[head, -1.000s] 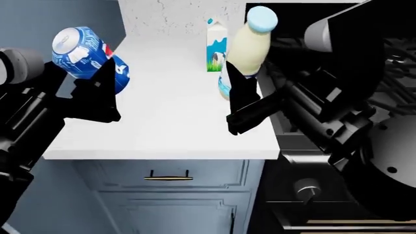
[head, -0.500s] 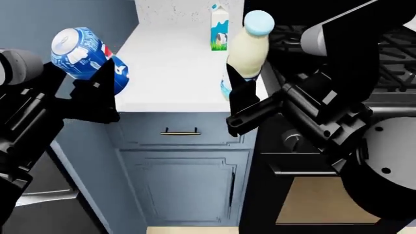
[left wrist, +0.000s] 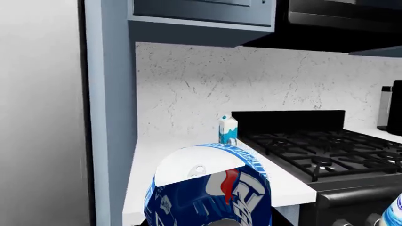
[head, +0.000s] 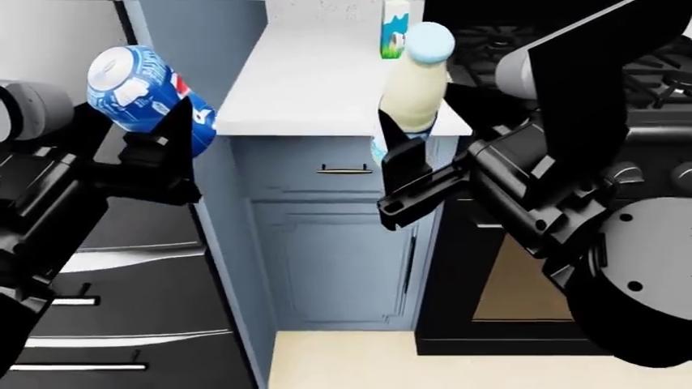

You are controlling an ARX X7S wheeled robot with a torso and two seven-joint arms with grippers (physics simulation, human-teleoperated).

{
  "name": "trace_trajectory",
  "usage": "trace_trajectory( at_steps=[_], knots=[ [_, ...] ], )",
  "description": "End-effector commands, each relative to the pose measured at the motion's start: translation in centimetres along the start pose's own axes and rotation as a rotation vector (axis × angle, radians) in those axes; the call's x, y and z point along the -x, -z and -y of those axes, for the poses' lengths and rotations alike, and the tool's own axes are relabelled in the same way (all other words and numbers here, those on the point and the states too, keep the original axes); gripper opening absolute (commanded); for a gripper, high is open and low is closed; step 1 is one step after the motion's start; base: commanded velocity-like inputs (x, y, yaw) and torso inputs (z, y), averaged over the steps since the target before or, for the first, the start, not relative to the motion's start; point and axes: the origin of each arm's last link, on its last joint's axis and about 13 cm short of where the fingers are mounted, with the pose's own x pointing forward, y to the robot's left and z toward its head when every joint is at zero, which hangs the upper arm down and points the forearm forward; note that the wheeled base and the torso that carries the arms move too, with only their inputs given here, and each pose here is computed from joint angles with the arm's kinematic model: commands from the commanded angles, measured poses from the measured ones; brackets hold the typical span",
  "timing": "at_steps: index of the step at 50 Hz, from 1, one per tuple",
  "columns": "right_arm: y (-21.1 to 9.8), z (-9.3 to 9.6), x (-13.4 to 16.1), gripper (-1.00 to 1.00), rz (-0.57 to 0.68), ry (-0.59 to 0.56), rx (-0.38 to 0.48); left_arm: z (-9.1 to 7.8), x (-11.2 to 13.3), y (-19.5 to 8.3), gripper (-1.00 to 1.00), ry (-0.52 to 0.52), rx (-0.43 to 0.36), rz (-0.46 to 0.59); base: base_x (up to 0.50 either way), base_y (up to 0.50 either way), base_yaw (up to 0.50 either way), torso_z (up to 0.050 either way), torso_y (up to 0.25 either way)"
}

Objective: Move the drinks to the dining counter.

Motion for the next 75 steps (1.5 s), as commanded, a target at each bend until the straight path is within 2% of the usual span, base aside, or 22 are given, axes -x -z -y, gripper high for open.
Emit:
trace_trajectory(
  at_steps=[1, 6, 13, 16, 39, 46, 47, 49, 53, 64, 65, 66, 67, 69, 71, 73, 75],
  knots=[
    [-0.2, 0.2, -0.2, -1.0, 0.002, 0.024, 0.022, 0.0, -0.2, -0.2, -1.0, -0.002, 0.006, 0.008, -0.46, 0.37, 0.0, 0.01, 0.0],
    [0.2, 0.3, -0.2, -1.0, -0.003, 0.037, 0.054, -0.1, -0.1, 0.0, -1.0, -0.005, 0.007, 0.005, -0.46, 0.37, 0.0, 0.0, 0.0],
    [0.2, 0.4, -0.1, -1.0, -0.008, 0.039, 0.028, 0.0, 0.1, -0.1, -1.0, -0.006, 0.005, 0.008, -0.43, 0.39, 0.0, 0.0, 0.0],
    [0.3, 0.5, -0.1, -1.0, -0.009, 0.068, 0.046, 0.0, 0.1, -0.1, -1.0, -0.005, 0.004, 0.008, -0.42, 0.4, 0.0, 0.0, 0.0],
    [0.5, 0.3, -0.1, -1.0, -0.015, 0.054, 0.055, 0.0, 0.1, -0.2, -1.0, -0.003, 0.006, 0.01, -0.43, 0.38, 0.0, 0.0, 0.0],
    [0.5, 0.4, -0.3, -1.0, -0.006, 0.08, 0.101, 0.0, -0.1, -0.1, -1.0, -0.004, 0.006, 0.006, -0.43, 0.37, 0.0, 0.001, 0.0],
    [0.6, 0.5, -0.3, -1.0, -0.011, 0.1, 0.135, 0.0, -0.1, -0.1, -1.0, -0.003, 0.005, 0.006, -0.43, 0.0, 0.37, 0.0, 0.0],
    [0.6, 0.4, -0.2, -1.0, -0.009, 0.088, 0.132, 0.0, -0.1, -0.2, -1.0, -0.002, 0.004, 0.008, -0.43, 0.0, 0.37, 0.0, 0.0],
    [0.7, 0.6, -0.3, -1.0, -0.014, 0.134, 0.181, 0.0, -0.1, -0.1, -1.0, -0.004, 0.005, 0.007, -0.43, -0.01, 0.37, 0.0, 0.0],
    [0.9, 0.7, -0.5, -1.0, -0.035, 0.175, 0.187, -0.2, 0.1, 0.1, -1.0, -0.012, 0.009, 0.004, -0.43, -0.02, 0.38, 0.0, 0.0],
    [1.0, 0.5, -0.3, -1.0, -0.016, 0.135, 0.205, -0.2, 0.1, 0.1, -1.0, -0.012, 0.01, 0.004, -0.38, -0.03, 0.39, 0.0, 0.0],
    [1.1, 0.5, -0.4, -1.0, -0.025, 0.161, 0.21, -0.2, 0.1, 0.1, -1.0, -0.013, 0.009, 0.003, -0.25, -0.02, 0.28, 0.0, 0.0],
    [0.8, 0.4, -0.2, -1.0, 0.008, 0.13, 0.189, -0.2, 0.1, 0.1, -1.0, -0.014, 0.009, 0.003, 0.0, 0.0, 0.0, 0.0, 0.0],
    [0.6, 0.4, -0.1, -1.0, 0.027, 0.142, 0.176, -0.2, 0.2, 0.1, -1.0, -0.014, 0.01, 0.003, 0.0, 0.0, 0.0, 0.005, 0.0],
    [0.7, 0.6, -0.2, -1.0, 0.014, 0.142, 0.178, -0.2, 0.2, 0.1, -1.0, -0.014, 0.009, 0.004, 0.0, 0.0, 0.0, 0.0, 0.0],
    [0.9, 0.6, -0.2, -1.0, -0.014, 0.172, 0.228, -0.2, 0.2, 0.1, -1.0, -0.015, 0.011, 0.005, 0.0, 0.0, 0.25, 0.0, 0.0],
    [1.0, 0.6, -0.3, -1.0, -0.012, 0.162, 0.211, -0.2, 0.2, 0.1, -1.0, -0.014, 0.01, 0.003, 0.0, 0.0, 0.5, 0.0, 0.0]
  ],
)
